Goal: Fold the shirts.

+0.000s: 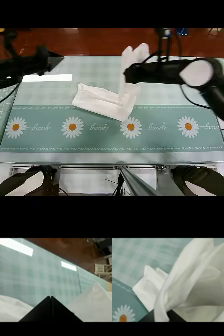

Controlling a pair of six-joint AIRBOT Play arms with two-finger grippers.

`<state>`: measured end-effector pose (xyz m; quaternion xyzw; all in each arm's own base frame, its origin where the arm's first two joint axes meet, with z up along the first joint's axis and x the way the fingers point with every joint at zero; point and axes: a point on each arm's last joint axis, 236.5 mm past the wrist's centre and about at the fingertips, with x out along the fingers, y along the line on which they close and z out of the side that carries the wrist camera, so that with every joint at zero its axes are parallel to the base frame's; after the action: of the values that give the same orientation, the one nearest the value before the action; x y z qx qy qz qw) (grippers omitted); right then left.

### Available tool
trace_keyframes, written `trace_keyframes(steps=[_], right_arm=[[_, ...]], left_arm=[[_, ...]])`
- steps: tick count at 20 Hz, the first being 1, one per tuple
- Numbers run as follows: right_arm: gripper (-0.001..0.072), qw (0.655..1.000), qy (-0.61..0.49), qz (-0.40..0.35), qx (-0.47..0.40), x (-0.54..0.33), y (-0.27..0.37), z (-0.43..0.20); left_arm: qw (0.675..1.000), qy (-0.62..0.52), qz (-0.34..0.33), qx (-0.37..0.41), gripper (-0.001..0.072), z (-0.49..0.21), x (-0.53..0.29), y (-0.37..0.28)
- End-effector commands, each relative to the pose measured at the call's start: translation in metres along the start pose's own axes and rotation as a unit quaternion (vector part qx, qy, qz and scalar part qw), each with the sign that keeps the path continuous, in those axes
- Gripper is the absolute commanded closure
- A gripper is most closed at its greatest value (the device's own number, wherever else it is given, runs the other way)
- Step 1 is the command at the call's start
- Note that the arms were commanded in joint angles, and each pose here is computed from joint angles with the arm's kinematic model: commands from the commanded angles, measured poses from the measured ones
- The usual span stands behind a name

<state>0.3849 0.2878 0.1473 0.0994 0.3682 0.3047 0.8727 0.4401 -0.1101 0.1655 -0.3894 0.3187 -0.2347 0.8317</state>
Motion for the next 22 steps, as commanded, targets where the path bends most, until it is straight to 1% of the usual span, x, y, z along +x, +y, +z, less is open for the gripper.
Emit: trace_keyframes(steps=[1,4,5,6,7,8,10,11,13,15,16,17,18,19,20,21,22], right_arm=[[0.0683,0.999,-0.042,0.025,0.005,0.067,0.025,-0.001],[0.0681,0.997,-0.044,0.050,0.044,0.117,0.048,-0.026],[0.0579,0.995,-0.043,0.059,0.065,0.131,0.057,-0.035],[0.0303,0.994,-0.038,0.066,0.080,0.142,0.066,-0.047],[0.0184,0.993,-0.024,0.071,0.086,0.148,0.073,-0.059],[0.0186,0.994,-0.007,0.073,0.085,0.150,0.076,-0.068],[0.0187,0.994,0.006,0.069,0.084,0.141,0.066,-0.065],[0.0187,0.994,0.008,0.062,0.085,0.132,0.055,-0.057],[0.0188,0.997,0.030,0.031,0.059,0.100,0.017,-0.043],[0.0188,0.996,0.079,-0.041,0.017,0.050,-0.044,-0.043],[0.0187,0.989,0.113,-0.095,0.003,0.018,-0.084,-0.049],[0.0187,0.976,0.152,-0.155,-0.002,-0.015,-0.125,-0.060],[0.0187,0.954,0.200,-0.223,0.000,-0.054,-0.169,-0.076],[0.0187,0.932,0.240,-0.272,0.014,-0.087,-0.203,-0.094],[0.0187,0.918,0.275,-0.284,0.042,-0.109,-0.224,-0.117],[0.0180,0.916,0.290,-0.263,0.086,-0.115,-0.228,-0.140],[0.0149,0.922,0.285,-0.216,0.150,-0.106,-0.220,-0.161]], left_arm=[[1.000,0.004,-0.002,0.011,0.0685,0.004,-0.035,-0.003],[0.999,0.037,-0.008,0.020,0.0685,-0.013,-0.037,-0.008],[0.999,0.047,-0.010,0.021,0.0684,-0.018,-0.036,-0.010],[0.998,0.053,-0.006,0.025,0.0685,-0.021,-0.035,-0.008],[0.998,0.059,0.002,0.032,0.0685,-0.025,-0.034,-0.005],[0.997,0.064,0.009,0.037,0.0684,-0.027,-0.034,-0.002],[0.997,0.068,0.016,0.041,0.0684,-0.029,-0.034,0.002],[0.997,0.067,0.016,0.040,0.0684,-0.028,-0.035,0.002],[0.997,0.064,0.018,0.039,0.0684,-0.026,-0.036,0.004],[0.997,0.060,0.021,0.037,0.0684,-0.023,-0.038,0.007],[0.997,0.059,0.025,0.037,0.0684,-0.022,-0.039,0.010],[0.997,0.060,0.029,0.039,0.0683,-0.022,-0.040,0.012],[0.997,0.061,0.034,0.041,0.0683,-0.022,-0.040,0.015],[0.996,0.063,0.039,0.044,0.0683,-0.023,-0.041,0.018],[0.996,0.065,0.044,0.046,0.0682,-0.024,-0.041,0.020],[0.996,0.068,0.045,0.047,0.0682,-0.025,-0.042,0.020],[0.995,0.070,0.047,0.048,0.0681,-0.026,-0.042,0.021]])
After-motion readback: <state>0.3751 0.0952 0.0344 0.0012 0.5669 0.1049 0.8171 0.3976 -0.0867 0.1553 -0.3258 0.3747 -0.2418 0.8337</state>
